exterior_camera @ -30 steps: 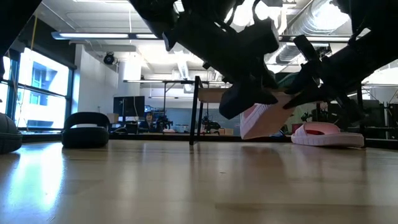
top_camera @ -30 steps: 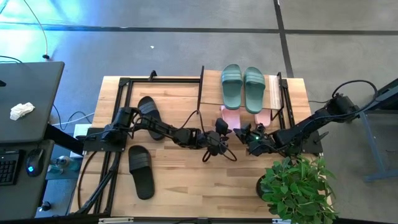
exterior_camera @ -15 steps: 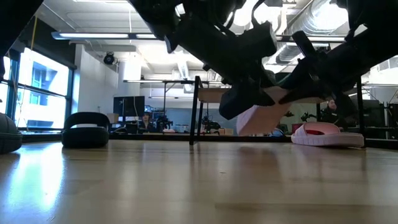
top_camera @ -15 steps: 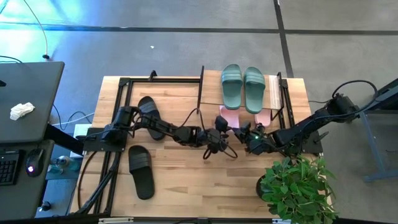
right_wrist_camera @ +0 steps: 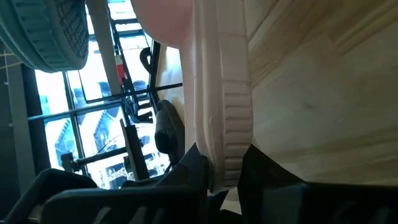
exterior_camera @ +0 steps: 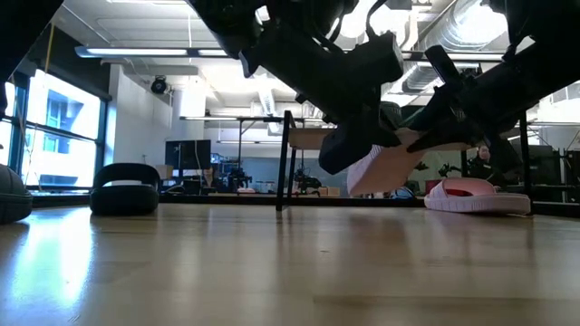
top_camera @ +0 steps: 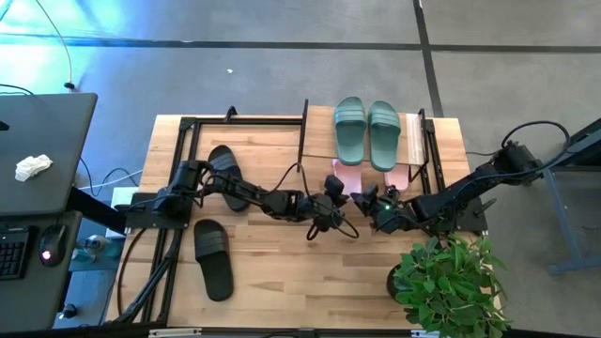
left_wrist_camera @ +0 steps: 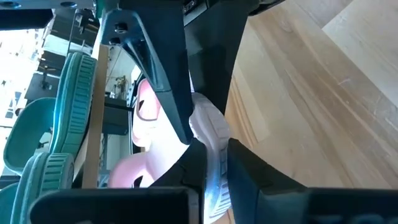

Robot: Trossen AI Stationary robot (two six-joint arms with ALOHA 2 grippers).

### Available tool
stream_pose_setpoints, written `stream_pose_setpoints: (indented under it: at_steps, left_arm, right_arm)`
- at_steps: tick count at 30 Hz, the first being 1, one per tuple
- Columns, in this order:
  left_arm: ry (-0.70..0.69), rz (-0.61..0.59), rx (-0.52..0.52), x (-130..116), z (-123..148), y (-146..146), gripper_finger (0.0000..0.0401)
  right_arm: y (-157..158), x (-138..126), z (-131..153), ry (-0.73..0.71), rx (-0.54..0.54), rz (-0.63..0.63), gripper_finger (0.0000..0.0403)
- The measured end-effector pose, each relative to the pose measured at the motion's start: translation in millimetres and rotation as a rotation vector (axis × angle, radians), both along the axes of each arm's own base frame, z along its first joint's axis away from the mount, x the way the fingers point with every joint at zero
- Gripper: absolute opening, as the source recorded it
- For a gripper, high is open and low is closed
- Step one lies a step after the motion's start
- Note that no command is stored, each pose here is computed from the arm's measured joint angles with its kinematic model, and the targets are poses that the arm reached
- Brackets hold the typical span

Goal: Pick and place slides into the shelf
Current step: Put the pink slides under the shelf

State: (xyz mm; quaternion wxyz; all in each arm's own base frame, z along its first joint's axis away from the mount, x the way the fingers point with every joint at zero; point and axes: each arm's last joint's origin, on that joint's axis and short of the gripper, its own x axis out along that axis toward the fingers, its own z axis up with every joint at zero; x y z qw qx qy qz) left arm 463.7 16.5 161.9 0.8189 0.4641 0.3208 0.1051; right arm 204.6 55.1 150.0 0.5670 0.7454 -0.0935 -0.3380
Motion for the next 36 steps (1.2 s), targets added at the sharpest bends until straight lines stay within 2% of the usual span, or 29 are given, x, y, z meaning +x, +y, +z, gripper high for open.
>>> stream_pose_setpoints:
  at_steps: [7, 14, 20, 24, 29, 36]
  left_arm:
    - [0.016, 0.028, 0.024, -1.0, -0.8, -1.0, 0.0049]
    - [0.069, 0.006, 0.022, -3.2, -4.7, -8.7, 0.0024]
    - [0.090, 0.036, 0.036, -5.0, -6.7, -6.5, 0.0023]
    - [0.103, 0.040, 0.042, -5.7, -7.5, -6.5, 0.0028]
    - [0.117, -0.014, 0.010, -5.7, -9.1, -9.2, 0.0020]
    - [0.131, -0.081, 0.010, -5.0, -9.2, -10.2, 0.0021]
  right_arm:
    - [3.3, 0.0, -0.4, 0.064, -0.054, 0.094, 0.0071]
    - [15.2, -5.4, -2.1, 0.131, -0.143, 0.187, 0.0107]
    - [30.3, -12.0, -1.4, 0.131, -0.146, 0.279, 0.0119]
    - [42.4, -20.9, 7.9, 0.114, -0.218, 0.364, 0.0117]
    - [47.5, -35.5, 30.9, 0.060, -0.385, 0.358, 0.0103]
    - [40.6, -59.5, 63.6, 0.040, -0.596, 0.318, 0.0039]
